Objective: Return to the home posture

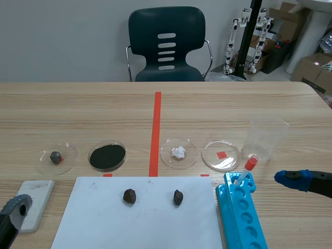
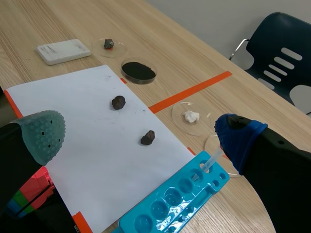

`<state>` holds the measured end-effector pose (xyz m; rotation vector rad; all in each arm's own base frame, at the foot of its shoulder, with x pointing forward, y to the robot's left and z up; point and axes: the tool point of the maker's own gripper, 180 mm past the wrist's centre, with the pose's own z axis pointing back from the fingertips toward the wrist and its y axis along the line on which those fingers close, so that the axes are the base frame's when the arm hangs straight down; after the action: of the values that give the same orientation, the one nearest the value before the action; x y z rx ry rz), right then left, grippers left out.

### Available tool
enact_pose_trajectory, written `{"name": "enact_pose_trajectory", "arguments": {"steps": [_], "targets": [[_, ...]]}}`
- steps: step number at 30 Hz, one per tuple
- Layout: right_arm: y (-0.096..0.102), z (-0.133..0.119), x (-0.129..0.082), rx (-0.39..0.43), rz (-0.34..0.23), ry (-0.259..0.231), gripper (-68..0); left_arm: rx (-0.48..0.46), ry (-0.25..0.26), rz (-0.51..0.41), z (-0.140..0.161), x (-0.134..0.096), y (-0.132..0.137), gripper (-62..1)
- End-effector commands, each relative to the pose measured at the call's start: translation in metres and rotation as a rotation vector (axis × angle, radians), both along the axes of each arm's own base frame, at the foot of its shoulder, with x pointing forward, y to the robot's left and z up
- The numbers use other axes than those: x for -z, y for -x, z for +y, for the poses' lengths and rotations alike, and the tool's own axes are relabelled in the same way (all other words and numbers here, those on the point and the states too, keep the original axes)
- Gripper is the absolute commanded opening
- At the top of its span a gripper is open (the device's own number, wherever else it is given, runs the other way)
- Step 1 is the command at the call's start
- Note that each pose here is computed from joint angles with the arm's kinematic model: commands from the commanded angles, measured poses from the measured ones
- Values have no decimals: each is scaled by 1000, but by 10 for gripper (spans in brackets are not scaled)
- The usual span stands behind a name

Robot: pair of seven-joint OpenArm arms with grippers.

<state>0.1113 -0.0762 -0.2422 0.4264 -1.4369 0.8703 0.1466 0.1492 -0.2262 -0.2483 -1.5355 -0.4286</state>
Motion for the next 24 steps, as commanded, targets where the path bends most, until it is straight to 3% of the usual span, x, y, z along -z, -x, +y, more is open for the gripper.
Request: {"name": "enact_pose_trajectory", "arguments": {"steps": [1, 13, 24], "targets": [[-3, 1, -7, -3, -24, -14, -22, 5, 13, -20, -3, -8, 1, 14], [-3, 1, -7, -3, -24, -14, -22, 43, -36, -9, -8, -3, 7, 14], [-3, 1, -7, -3, -24, -14, -22, 43, -35, -11, -8, -3, 6, 14]]}}
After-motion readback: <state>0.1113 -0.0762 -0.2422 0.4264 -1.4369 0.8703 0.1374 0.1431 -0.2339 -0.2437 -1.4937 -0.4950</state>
